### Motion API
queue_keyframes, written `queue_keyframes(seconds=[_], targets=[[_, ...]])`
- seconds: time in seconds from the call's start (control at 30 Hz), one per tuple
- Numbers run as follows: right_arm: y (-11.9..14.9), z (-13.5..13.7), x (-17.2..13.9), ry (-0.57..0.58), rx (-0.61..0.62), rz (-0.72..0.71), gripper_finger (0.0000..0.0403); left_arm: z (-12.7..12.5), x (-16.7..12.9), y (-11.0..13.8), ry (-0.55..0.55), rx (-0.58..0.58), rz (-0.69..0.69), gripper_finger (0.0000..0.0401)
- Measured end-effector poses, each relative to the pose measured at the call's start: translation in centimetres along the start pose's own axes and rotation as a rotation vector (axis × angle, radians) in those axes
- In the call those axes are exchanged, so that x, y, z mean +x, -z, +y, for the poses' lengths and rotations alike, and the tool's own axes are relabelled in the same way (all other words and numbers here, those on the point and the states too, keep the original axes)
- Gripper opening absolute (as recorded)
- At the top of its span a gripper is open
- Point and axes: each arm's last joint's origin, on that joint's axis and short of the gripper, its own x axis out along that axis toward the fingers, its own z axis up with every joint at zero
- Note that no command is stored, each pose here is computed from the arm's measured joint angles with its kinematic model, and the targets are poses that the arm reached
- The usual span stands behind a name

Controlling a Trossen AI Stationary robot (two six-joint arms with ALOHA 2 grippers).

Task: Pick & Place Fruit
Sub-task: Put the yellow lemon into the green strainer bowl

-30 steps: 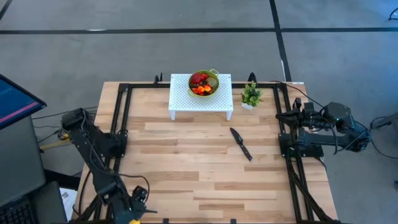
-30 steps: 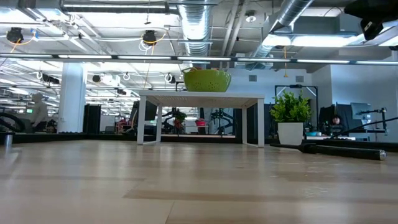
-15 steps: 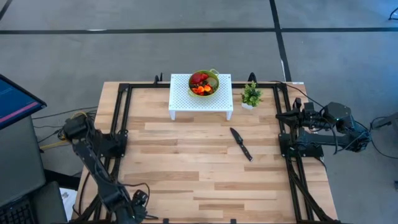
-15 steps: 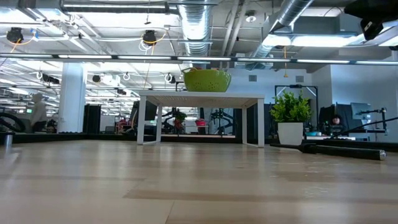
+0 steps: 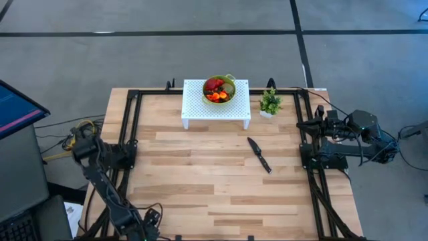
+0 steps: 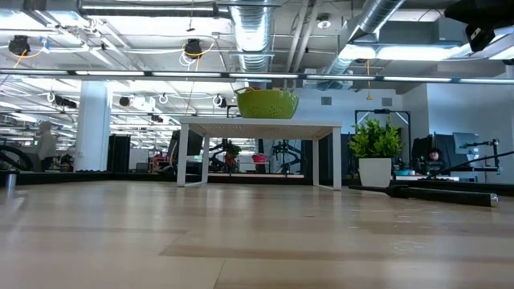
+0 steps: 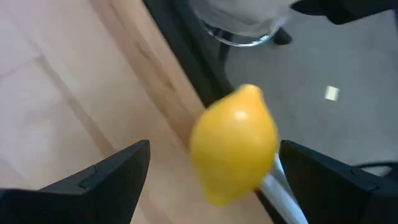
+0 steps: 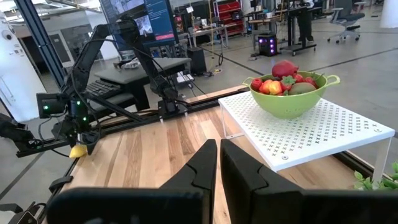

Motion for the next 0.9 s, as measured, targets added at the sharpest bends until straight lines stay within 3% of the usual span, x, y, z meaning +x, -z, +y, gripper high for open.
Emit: queue_keyframes(seconds=[0.47,0.9], targets=[[0.00,0.00,0.00,0.000,0.000,0.000,0.0017,0.08,1.01,0.04,-0.098,0.004,-0.041,0.0342],[0.01,0.00,0.01,0.000,0.000,0.000,0.0017,0.44,1.09,0.02,-0.162,0.001,-0.067,0.0220]])
